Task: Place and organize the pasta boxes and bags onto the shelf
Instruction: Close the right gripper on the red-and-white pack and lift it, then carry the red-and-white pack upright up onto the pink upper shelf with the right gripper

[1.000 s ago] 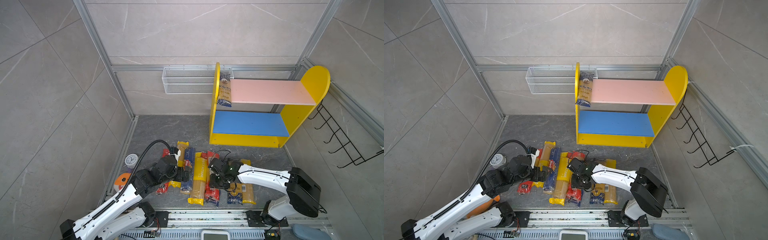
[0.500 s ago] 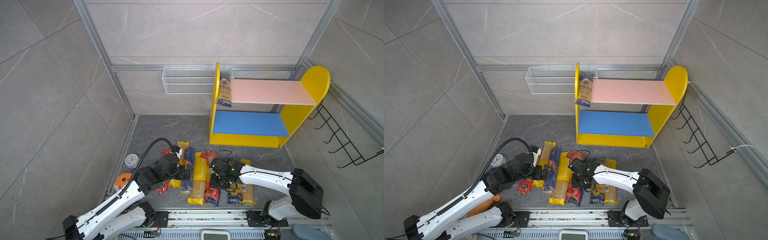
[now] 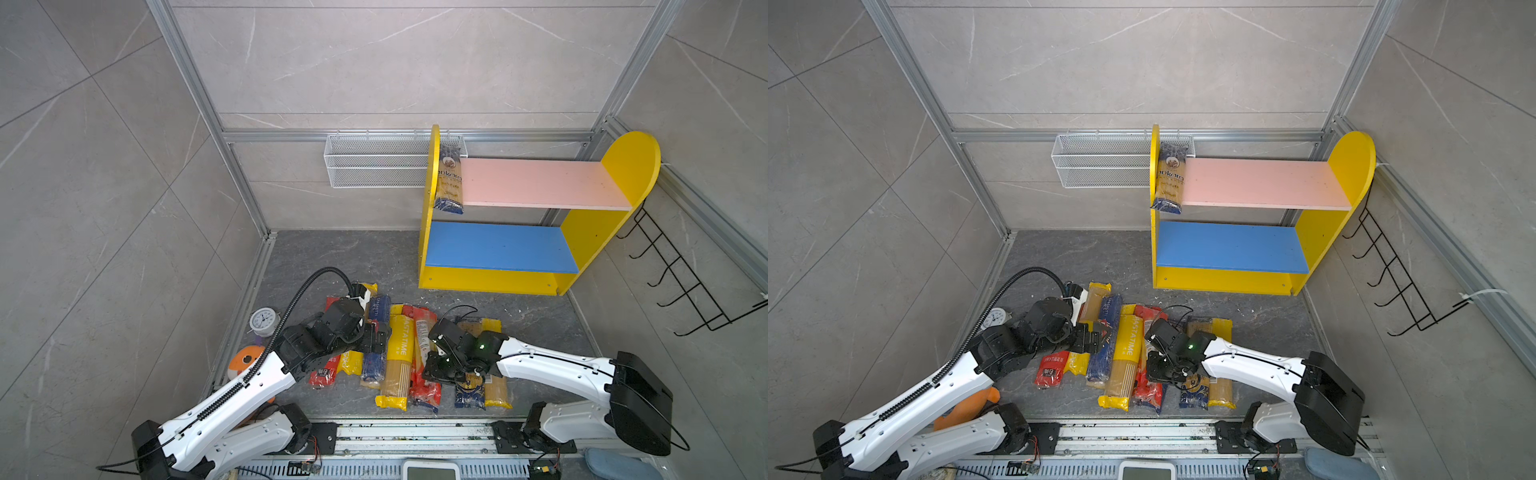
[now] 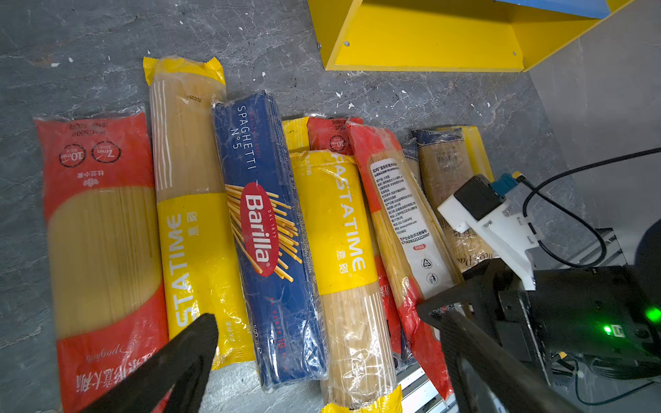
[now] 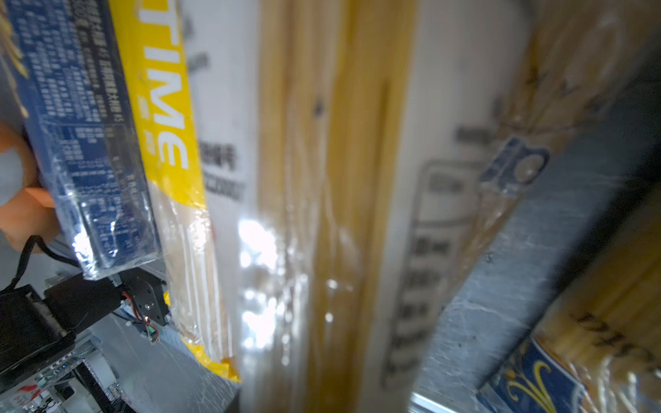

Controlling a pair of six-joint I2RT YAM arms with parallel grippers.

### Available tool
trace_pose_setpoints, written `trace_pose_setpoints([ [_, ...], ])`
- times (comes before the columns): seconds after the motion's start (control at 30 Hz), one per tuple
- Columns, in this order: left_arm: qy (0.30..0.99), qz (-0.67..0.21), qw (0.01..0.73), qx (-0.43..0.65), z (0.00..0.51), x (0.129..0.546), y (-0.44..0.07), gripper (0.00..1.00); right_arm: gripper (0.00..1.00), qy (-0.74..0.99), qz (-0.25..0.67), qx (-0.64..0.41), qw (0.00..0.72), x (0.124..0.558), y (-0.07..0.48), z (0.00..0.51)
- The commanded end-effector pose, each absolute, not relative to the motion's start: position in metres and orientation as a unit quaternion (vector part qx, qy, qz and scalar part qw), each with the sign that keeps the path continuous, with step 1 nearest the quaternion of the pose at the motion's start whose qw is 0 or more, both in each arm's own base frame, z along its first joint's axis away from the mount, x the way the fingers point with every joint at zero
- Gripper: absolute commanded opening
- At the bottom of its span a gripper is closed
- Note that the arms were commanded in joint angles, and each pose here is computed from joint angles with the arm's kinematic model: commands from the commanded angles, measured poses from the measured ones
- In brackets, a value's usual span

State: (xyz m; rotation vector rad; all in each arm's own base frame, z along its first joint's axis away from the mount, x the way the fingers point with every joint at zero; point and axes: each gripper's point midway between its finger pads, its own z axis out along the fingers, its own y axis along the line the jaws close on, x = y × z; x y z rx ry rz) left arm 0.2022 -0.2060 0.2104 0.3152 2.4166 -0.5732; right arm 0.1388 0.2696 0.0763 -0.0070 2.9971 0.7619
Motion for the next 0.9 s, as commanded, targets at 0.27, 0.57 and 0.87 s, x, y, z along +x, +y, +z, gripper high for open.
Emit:
trace_pose_setpoints([
  [0.27, 0.904, -0.227, 0.337, 0.13, 0.234, 0.211, -0.215, 1.0, 0.0, 0.922, 0.374, -0.017, 0.098, 0.144, 0.286, 0.154],
  [0.57, 0.901, -0.234, 0.335, 0.145, 0.245, 0.219, -0.23, 1.0, 0.0, 0.904, 0.398, -0.021, 0.154, 0.137, 0.258, 0.213],
  [0.87, 0.893, -0.246, 0.337, 0.169, 0.261, 0.229, -0.257, 1.0, 0.0, 0.899, 0.362, -0.035, 0.246, 0.134, 0.204, 0.289],
])
